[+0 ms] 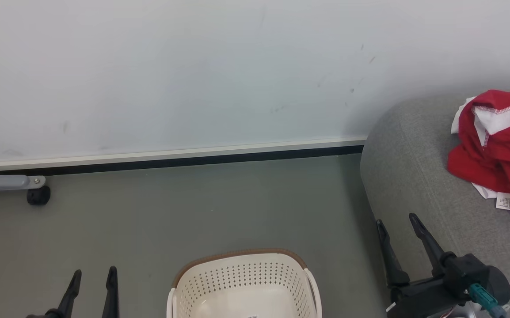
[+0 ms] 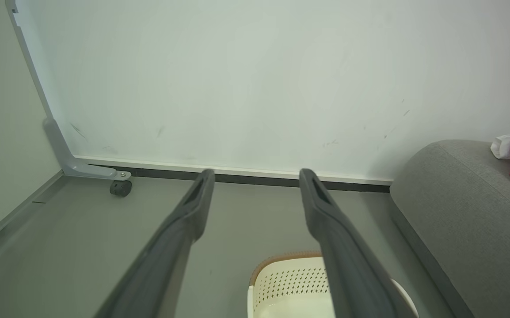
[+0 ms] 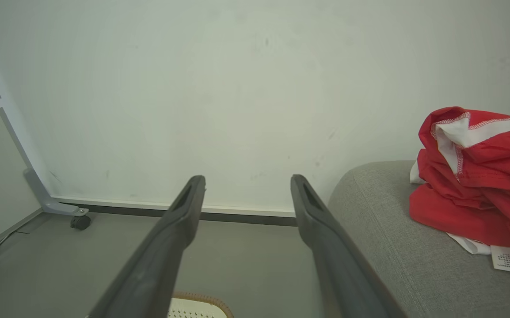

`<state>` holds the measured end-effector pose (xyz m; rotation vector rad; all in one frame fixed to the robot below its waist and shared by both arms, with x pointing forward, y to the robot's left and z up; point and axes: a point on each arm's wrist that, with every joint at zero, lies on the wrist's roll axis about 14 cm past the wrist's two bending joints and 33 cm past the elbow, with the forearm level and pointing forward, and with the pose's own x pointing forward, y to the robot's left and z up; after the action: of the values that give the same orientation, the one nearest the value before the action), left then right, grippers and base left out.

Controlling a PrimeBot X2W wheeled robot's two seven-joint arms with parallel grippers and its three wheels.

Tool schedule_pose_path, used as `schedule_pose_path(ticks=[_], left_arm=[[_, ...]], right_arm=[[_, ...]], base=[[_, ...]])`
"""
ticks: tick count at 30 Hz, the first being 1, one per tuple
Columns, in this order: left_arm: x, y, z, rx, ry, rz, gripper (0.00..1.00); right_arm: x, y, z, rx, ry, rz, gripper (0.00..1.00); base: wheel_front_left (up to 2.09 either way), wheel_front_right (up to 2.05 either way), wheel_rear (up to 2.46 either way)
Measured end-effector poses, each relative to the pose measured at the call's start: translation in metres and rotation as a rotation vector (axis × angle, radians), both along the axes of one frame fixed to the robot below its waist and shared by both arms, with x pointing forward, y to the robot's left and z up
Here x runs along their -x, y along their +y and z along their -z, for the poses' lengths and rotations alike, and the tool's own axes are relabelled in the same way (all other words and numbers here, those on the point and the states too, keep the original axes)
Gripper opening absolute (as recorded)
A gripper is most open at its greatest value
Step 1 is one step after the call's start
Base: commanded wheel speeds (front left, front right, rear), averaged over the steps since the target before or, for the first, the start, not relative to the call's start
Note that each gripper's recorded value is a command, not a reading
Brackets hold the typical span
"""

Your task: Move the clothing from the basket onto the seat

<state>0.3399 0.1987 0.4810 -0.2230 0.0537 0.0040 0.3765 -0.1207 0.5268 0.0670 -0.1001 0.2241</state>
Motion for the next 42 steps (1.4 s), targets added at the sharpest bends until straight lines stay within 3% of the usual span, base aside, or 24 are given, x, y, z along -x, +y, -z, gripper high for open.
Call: schedule_pose_path(ticks=[15, 40, 41, 42], left_arm=[[-0.005, -0.010, -0.001, -0.046, -0.012, 0.024, 1.00], [-0.004, -0.014, -0.008, -0.069, -0.041, 0.027, 1.00], [-0.004, -0.014, -0.009, -0.068, -0.044, 0.027, 0.00], [-0.003, -0.015, -0.008, -0.067, -0.041, 0.027, 0.00]], right_arm=[[0.011, -0.027, 0.005, -0.019, 0.003, 0.118, 1.00], [0.012, -0.030, -0.008, -0.003, -0.049, 0.144, 1.00], [0.013, -0.030, -0.009, -0.004, -0.050, 0.144, 0.00], [0.013, -0.030, -0.006, -0.003, -0.043, 0.144, 0.00]], base=[[0.00, 0.00, 0.00], [0.00, 0.00, 0.00], [0.00, 0.00, 0.00], [0.00, 0.00, 0.00]])
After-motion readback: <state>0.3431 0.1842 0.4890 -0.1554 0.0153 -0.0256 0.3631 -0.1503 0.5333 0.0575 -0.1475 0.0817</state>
